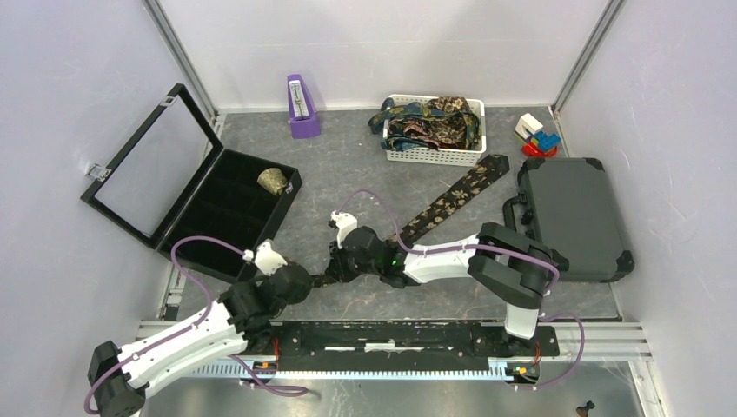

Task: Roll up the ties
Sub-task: Roll the tie at the center of the board.

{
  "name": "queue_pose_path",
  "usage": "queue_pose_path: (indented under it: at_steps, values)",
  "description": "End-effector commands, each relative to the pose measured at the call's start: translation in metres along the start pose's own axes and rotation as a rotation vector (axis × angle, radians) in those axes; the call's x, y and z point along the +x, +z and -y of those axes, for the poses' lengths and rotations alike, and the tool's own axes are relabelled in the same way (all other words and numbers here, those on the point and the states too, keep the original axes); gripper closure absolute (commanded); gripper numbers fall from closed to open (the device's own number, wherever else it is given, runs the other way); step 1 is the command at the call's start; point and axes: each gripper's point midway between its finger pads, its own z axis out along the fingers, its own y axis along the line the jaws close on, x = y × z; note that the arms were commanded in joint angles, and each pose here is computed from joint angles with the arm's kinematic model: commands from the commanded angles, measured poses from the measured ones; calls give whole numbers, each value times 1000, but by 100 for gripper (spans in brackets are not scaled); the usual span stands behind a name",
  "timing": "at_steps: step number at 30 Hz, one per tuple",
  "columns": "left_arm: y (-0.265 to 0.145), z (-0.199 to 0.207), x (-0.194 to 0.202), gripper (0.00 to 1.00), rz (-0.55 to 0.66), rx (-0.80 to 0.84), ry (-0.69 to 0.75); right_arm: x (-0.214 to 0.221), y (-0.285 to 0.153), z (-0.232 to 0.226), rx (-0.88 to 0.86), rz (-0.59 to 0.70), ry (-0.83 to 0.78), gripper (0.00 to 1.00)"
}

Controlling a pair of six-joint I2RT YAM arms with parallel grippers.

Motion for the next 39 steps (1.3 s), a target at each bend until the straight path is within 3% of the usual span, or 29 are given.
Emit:
queue_pose_path:
  at_steps: [1, 14, 28, 39]
  values:
    - [-4, 1, -15, 98, 56, -6, 30, -5, 11, -18, -59, 13, 18, 86]
    - [-12, 10, -21, 98, 58, 13, 41, 16, 33, -24, -81, -38, 23, 88]
    - [-22, 5, -31, 98, 75, -41, 92, -22, 10, -32, -46, 24, -36, 88]
    - [-25, 7, -35, 98, 81, -44, 100, -5, 27, -24, -34, -14, -24, 88]
